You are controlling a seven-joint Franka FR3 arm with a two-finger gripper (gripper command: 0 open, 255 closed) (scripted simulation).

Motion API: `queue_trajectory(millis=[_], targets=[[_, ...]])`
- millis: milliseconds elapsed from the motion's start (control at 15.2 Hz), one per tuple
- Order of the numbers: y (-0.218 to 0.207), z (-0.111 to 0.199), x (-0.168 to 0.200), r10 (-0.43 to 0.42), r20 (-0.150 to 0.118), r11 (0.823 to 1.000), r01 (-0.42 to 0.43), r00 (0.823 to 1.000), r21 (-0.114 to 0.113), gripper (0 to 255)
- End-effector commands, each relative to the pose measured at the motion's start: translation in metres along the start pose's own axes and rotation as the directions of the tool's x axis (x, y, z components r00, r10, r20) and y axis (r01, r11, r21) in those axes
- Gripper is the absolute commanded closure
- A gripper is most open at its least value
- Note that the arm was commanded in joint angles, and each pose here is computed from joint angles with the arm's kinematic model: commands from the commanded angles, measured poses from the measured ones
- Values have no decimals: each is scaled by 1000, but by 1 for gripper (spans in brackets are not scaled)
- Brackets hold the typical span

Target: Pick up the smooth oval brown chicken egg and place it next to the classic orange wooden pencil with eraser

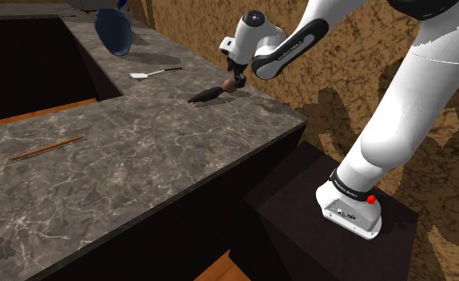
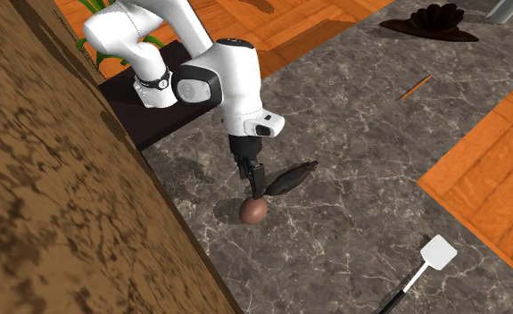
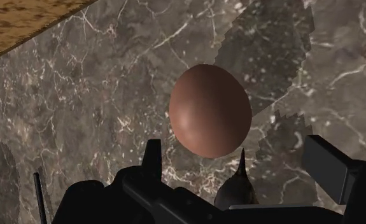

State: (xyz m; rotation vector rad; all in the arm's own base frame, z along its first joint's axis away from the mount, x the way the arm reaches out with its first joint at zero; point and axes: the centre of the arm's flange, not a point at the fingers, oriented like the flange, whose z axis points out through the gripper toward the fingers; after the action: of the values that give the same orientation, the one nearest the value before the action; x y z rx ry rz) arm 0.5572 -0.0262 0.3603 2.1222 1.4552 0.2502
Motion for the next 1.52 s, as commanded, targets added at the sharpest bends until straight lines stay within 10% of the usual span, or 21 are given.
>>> queue_trajectory(millis=[0,990,1056,1452], targets=[[-2,18,11,-67,-3,998,66,998,-22,0],[-1,58,12,-67,-3,998,66,998,-22,0],[-1,58,12,-67,-3,998,66,998,-22,255],[-1,58,12,-67,-3,998,66,998,-22,255]])
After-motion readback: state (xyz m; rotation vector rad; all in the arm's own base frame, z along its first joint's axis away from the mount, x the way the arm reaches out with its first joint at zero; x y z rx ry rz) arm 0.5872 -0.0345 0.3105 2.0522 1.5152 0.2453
